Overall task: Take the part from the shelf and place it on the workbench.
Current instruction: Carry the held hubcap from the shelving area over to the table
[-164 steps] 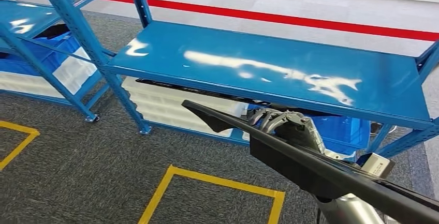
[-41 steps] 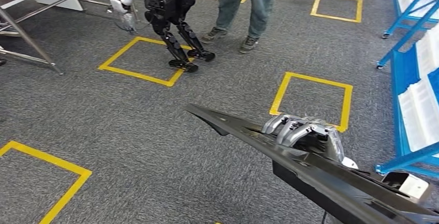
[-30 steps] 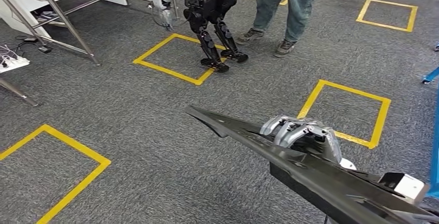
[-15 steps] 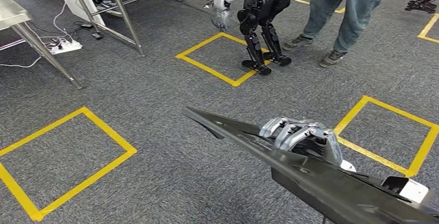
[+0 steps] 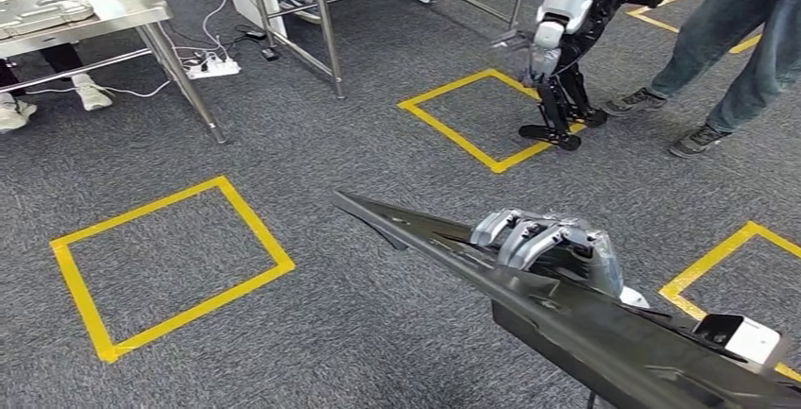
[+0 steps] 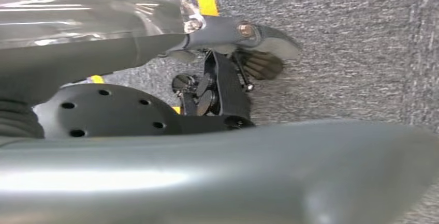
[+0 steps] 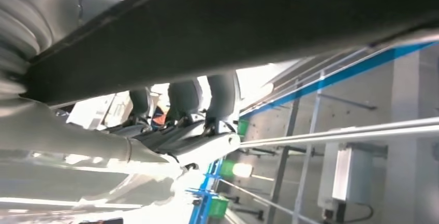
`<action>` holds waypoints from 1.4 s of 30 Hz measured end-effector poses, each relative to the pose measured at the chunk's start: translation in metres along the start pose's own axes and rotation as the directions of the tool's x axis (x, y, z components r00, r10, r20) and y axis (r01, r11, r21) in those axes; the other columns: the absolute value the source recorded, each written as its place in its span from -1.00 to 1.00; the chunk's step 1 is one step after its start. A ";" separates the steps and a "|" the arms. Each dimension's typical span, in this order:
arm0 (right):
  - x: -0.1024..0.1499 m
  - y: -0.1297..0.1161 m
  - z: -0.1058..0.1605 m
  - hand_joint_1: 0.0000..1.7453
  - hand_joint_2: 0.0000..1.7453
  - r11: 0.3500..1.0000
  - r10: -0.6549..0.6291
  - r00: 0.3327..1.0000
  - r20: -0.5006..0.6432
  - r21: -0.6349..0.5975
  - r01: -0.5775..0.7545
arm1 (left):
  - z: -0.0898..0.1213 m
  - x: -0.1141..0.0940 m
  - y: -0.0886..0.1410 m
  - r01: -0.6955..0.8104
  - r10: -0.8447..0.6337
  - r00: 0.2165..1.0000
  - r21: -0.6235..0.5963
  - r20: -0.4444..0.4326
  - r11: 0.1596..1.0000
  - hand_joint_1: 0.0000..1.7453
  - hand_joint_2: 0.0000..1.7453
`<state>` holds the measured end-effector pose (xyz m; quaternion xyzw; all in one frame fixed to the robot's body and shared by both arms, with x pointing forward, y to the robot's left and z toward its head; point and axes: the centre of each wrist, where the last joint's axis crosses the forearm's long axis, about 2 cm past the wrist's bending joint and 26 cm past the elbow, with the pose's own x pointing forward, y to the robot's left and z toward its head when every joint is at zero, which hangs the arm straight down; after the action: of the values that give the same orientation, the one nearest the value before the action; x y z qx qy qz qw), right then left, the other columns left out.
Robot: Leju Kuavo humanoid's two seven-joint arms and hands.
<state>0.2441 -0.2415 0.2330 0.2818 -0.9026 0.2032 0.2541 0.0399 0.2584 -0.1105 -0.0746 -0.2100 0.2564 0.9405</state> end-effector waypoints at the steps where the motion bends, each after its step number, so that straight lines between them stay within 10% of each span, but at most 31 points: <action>1: 0.000 0.000 -0.001 1.00 1.00 1.000 -0.001 1.000 0.004 0.001 0.001 | 0.000 -0.001 0.001 0.000 0.000 1.000 0.001 -0.001 1.000 -1.00 1.00; 42: -0.003 0.007 -0.009 1.00 1.00 0.999 -0.045 0.999 -0.005 0.018 0.045 | 0.000 0.002 0.003 -0.005 0.005 1.000 -0.002 0.002 1.000 -1.00 1.00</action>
<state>0.2452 -0.2300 0.2368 0.3037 -0.8937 0.2061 0.2583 0.0402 0.2618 -0.1107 -0.0760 -0.2112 0.2585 0.9396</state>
